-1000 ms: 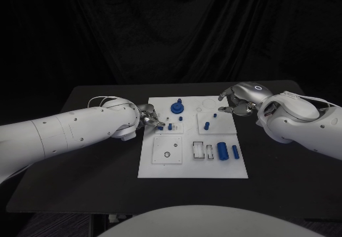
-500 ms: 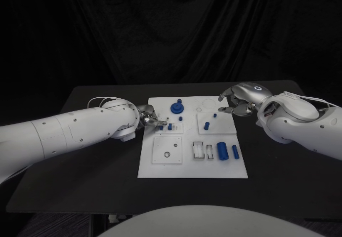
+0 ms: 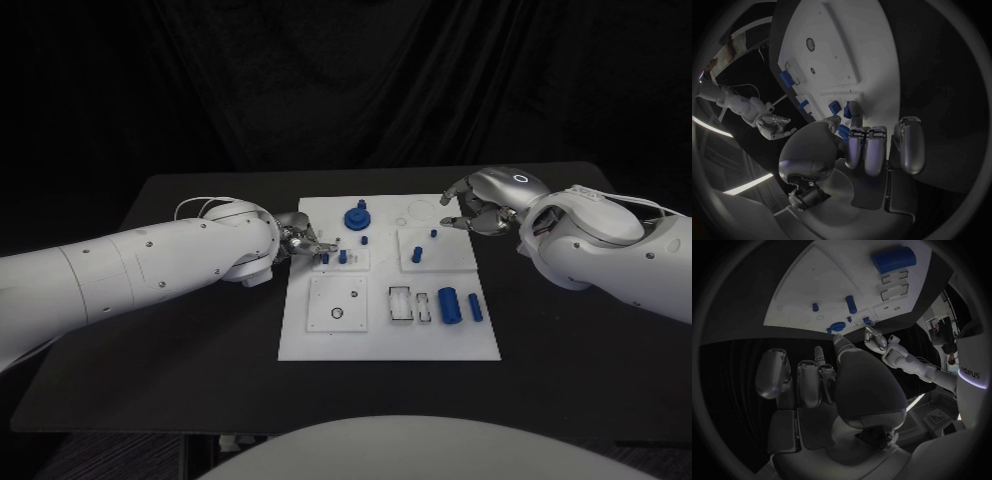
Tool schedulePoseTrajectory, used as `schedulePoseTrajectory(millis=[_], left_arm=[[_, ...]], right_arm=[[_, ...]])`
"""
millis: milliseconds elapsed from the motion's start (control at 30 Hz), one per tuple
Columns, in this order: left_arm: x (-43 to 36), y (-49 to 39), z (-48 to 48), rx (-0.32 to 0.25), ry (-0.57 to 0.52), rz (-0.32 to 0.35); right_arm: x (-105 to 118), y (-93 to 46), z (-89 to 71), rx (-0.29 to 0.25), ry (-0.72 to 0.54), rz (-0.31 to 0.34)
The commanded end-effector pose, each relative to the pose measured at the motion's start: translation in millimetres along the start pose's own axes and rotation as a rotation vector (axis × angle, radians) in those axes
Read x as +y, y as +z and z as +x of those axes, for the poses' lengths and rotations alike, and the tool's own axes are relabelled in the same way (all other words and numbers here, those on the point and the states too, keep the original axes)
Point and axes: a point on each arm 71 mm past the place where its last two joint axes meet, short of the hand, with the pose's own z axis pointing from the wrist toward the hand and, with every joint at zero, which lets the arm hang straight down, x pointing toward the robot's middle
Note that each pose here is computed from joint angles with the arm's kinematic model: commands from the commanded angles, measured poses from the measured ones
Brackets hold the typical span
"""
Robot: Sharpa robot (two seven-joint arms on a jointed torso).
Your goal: Assemble the parts on the task board
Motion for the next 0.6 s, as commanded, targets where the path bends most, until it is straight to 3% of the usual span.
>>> schedulePoseTrajectory(millis=[33, 267, 400, 500, 600], left_arm=[[0.0, 0.6, 2.8, 0.000, -0.010, 0.023], [0.7, -0.2, 0.1, -0.030, -0.021, 0.051], [2.0, -1.4, -1.8, -0.050, -0.028, 0.067], [2.3, -2.1, -2.8, -0.062, -0.032, 0.077], [3.1, -2.6, -3.4, -0.069, -0.034, 0.081]], right_arm=[[-1, -0.7, 1.1, 0.004, -0.002, 0.011], [-2, -1.9, 0.3, -0.003, -0.001, 0.012], [-8, -8.1, -4.2, -0.041, 0.032, 0.016], [-16, -15.0, -10.8, -0.089, 0.114, 0.032], [-28, -21.4, -18.0, -0.129, 0.283, 0.060]])
